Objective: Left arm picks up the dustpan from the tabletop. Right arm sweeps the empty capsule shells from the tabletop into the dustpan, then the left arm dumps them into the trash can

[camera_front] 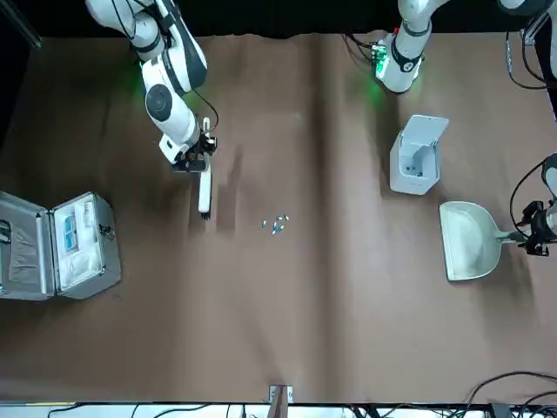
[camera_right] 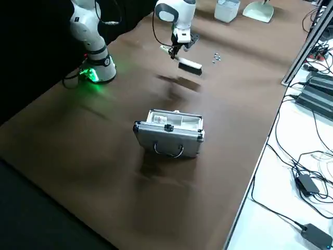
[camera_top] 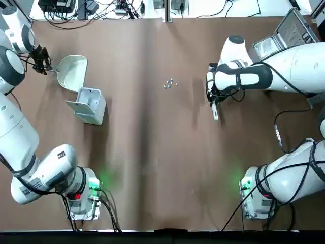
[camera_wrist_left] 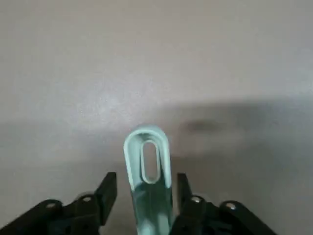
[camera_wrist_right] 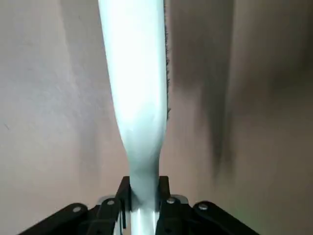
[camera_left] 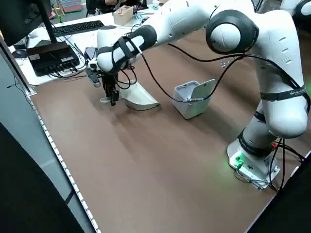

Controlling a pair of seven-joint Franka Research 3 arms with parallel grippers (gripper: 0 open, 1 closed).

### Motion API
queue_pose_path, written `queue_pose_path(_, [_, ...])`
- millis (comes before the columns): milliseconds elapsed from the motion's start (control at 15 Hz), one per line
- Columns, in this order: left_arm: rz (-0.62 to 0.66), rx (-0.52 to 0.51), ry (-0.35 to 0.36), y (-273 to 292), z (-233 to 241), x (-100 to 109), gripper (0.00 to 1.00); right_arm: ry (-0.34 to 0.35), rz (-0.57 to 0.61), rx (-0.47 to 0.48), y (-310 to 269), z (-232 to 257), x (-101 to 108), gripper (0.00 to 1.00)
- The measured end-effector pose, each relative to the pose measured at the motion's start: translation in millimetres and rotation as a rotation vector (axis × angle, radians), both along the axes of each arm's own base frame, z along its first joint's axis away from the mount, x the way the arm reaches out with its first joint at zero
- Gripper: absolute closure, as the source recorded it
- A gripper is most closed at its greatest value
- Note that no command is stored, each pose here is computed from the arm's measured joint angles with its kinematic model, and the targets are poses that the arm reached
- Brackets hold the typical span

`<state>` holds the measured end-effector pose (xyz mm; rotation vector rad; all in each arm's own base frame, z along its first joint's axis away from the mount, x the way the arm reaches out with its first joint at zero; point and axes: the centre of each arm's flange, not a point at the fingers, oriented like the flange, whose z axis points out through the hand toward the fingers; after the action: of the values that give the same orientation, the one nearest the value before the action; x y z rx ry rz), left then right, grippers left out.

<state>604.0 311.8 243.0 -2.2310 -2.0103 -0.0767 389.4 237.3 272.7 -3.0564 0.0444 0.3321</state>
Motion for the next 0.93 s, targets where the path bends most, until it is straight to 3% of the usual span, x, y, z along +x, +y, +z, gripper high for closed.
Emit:
queue_pose_path(133, [0.000, 0.000, 0.000, 0.0, 0.0, 0.0, 0.51, -0.016, -0.027, 0.007, -1.1, 7.6, 9.5, 0.74])
queue_pose_path(333, [0.000, 0.000, 0.000, -0.1, 0.0, 0.0, 0.56, -0.038, -0.089, 0.015, -4.4, 19.2, 27.2, 0.74])
queue_pose_path(467, [-0.005, 0.001, 0.000, -0.5, -0.2, 0.1, 0.67, -0.011, -0.145, 0.005, -6.3, 24.7, 47.4, 0.74])
queue_pose_path(667, [-0.005, 0.001, 0.000, -0.5, -0.1, 0.2, 0.67, 0.032, -0.179, -0.003, -13.7, 36.4, 73.9, 0.74])
queue_pose_path(933, [-0.005, 0.006, -0.026, -6.1, 14.2, 6.9, 0.67, 0.022, -0.224, 0.009, -25.6, 50.1, 104.6, 0.74])
